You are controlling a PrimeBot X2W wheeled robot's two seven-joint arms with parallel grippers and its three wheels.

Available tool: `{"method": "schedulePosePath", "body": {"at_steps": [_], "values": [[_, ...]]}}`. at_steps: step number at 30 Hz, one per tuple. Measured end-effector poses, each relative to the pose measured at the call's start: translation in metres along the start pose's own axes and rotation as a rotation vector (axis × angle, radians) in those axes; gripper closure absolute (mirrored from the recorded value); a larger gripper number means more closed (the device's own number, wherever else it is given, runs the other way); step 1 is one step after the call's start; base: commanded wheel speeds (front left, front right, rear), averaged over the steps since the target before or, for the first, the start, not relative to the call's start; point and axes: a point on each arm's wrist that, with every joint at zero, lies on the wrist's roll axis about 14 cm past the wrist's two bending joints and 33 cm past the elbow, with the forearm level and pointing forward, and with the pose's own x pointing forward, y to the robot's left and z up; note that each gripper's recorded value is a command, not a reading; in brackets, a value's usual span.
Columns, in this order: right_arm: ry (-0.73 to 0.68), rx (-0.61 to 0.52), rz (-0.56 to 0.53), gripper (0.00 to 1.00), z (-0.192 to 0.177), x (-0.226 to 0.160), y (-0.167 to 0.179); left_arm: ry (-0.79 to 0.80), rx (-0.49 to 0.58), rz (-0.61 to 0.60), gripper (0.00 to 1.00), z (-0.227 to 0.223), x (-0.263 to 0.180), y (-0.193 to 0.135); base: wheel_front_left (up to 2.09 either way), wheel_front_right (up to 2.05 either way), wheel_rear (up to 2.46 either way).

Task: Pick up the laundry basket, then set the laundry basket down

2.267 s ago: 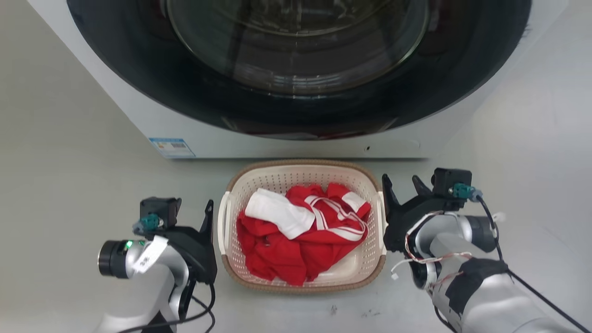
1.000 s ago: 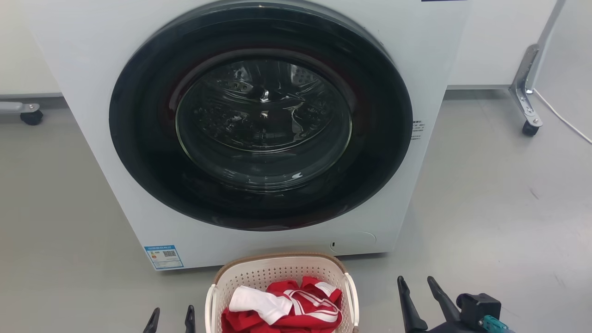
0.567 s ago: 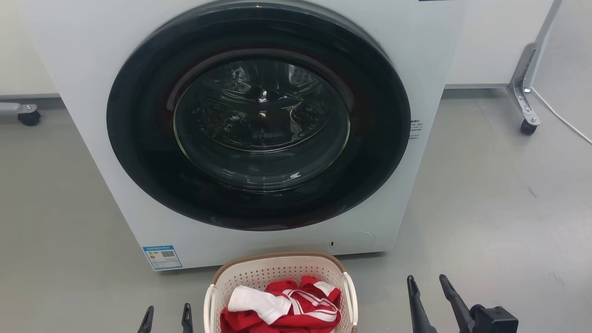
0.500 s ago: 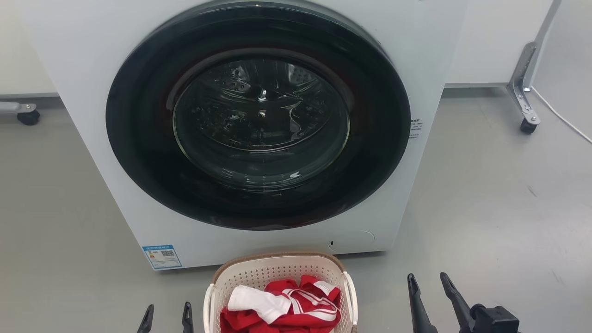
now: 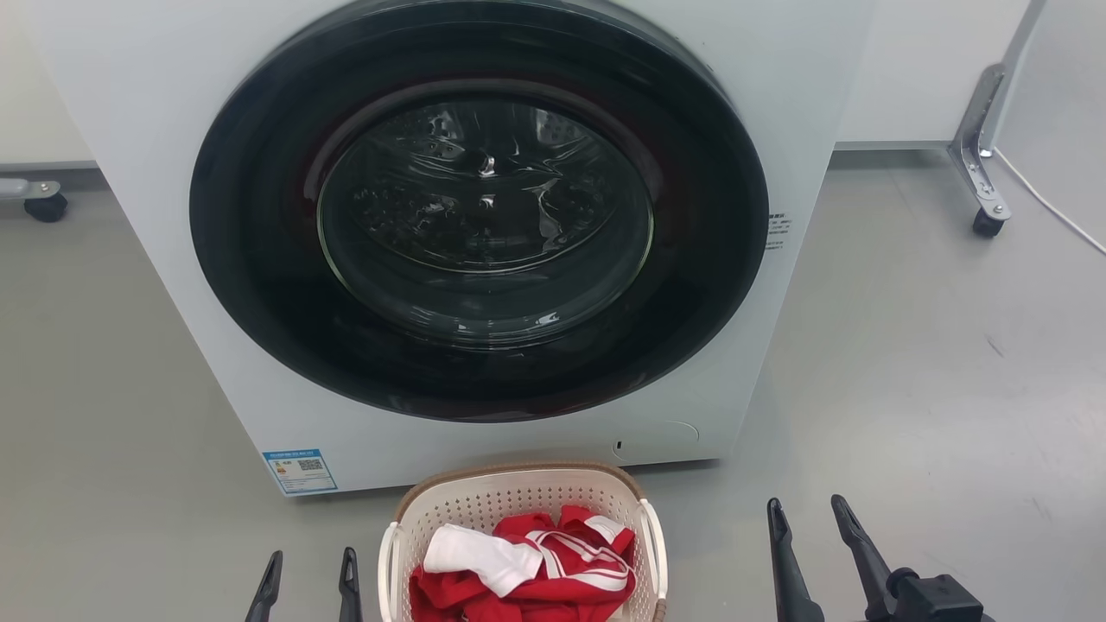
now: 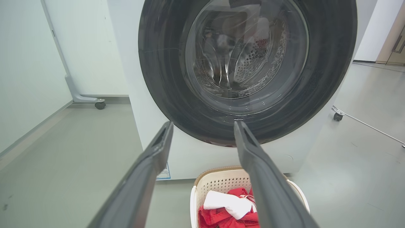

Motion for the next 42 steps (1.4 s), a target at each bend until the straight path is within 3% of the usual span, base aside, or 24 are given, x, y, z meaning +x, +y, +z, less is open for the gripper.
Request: {"method": "schedulePosePath", "body": {"at_steps": [13,14,25,42], "values": [[-0.016,-0.012,-0.013,0.00,0.004,0.000,-0.002,-0.023,0.034,-0.019,0.00,0.006,0.004,-0.006,0.00,0.00,0.00],[-0.011,-0.011,-0.015,1.00,0.002,0.000,-0.002,-0.018,0.034,-0.021,1.00,0.005,0.004,-0.006,0.00,0.00,0.00],[0.083,0.017,-0.048,1.00,-0.024,-0.010,-0.012,0.060,0.010,-0.006,1.00,-0.017,0.000,-0.002,0.00,0.00,0.00],[0.141,0.264,-0.135,1.00,-0.031,-0.005,-0.036,0.141,-0.255,0.065,1.00,-0.028,0.005,0.015,0.00,0.00,0.00]]}}
